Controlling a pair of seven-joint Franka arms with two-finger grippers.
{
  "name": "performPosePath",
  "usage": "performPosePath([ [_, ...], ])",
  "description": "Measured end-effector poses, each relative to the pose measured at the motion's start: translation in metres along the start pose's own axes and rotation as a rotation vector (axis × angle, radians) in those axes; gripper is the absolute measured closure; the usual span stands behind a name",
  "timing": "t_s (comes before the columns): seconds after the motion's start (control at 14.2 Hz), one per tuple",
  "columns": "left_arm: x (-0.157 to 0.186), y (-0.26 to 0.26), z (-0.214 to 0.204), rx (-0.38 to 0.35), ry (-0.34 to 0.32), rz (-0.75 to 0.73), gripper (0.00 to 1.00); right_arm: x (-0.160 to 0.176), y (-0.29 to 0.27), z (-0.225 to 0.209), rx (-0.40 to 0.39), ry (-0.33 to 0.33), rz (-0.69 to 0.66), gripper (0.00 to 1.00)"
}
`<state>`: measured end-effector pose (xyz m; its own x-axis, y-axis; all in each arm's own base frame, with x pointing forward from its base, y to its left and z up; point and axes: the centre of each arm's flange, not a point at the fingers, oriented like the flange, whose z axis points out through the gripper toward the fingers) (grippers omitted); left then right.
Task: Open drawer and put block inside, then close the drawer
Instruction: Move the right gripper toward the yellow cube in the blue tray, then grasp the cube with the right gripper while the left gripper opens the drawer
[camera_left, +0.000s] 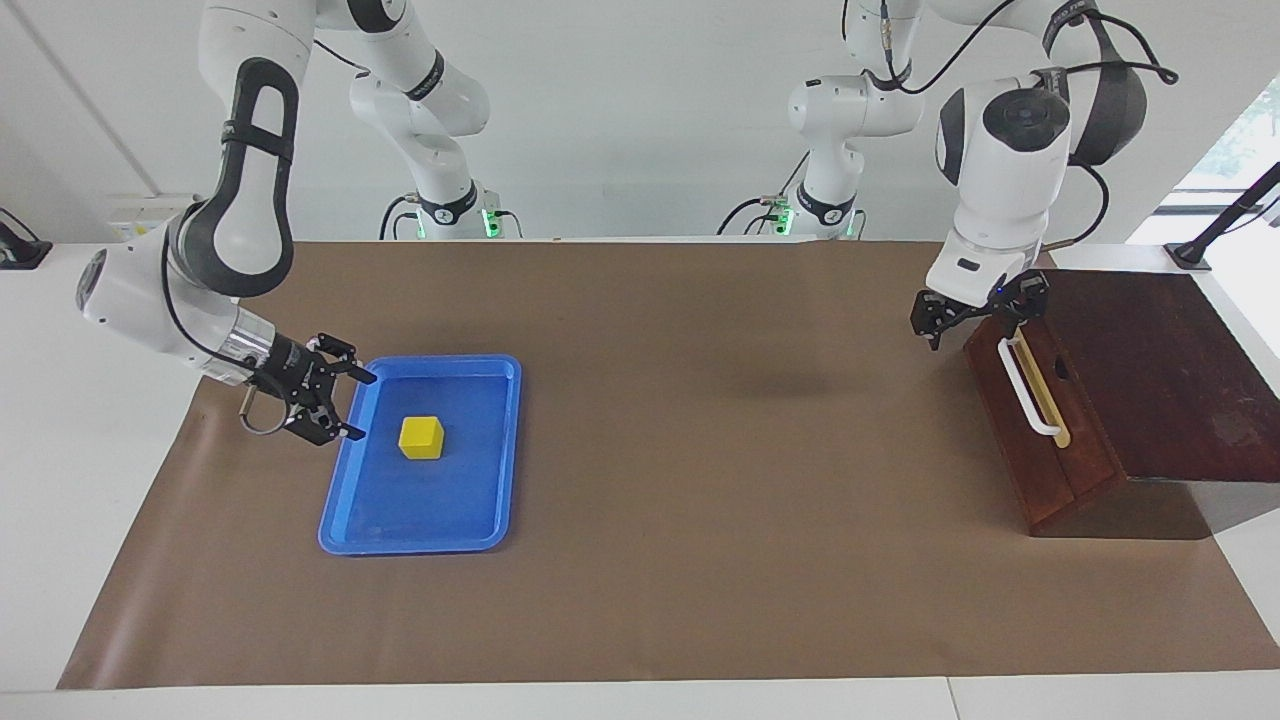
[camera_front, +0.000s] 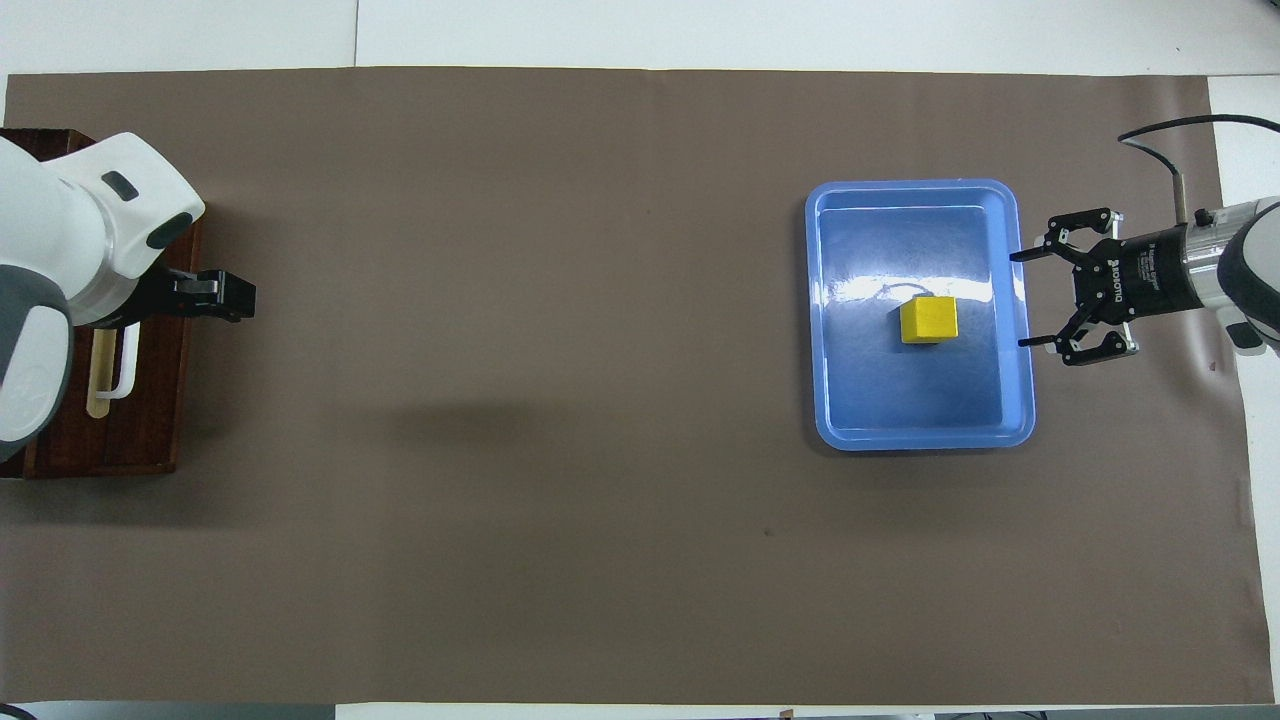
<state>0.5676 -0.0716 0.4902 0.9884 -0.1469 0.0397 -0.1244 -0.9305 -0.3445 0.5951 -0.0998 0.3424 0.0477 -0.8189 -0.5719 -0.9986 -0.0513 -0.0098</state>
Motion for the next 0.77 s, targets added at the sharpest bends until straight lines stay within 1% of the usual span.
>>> performPosePath([
  [0.07,0.003,0.0,0.015,0.03,0.006,0.007,0.0,0.011,0.0,0.008,0.005,-0.017,-0.008,0.0],
  [0.14,0.008,-0.002,0.03,0.043,0.013,-0.008,0.0,0.021,-0.001,0.015,0.012,-0.027,-0.009,0.0],
  [0.28,0.014,-0.01,0.063,0.038,0.032,-0.049,0.0,0.029,-0.002,0.024,0.019,-0.042,-0.002,0.0],
  [0.42,0.014,-0.026,0.091,0.038,0.04,-0.073,0.0,0.028,-0.003,0.025,0.025,-0.05,0.001,0.0],
  [0.56,0.012,-0.037,0.101,0.062,0.038,-0.071,0.0,0.028,-0.004,0.027,0.024,-0.05,0.001,0.0],
  [0.77,0.011,-0.03,0.102,0.067,0.039,-0.06,0.0,0.03,-0.005,0.038,0.012,-0.049,0.004,0.0],
])
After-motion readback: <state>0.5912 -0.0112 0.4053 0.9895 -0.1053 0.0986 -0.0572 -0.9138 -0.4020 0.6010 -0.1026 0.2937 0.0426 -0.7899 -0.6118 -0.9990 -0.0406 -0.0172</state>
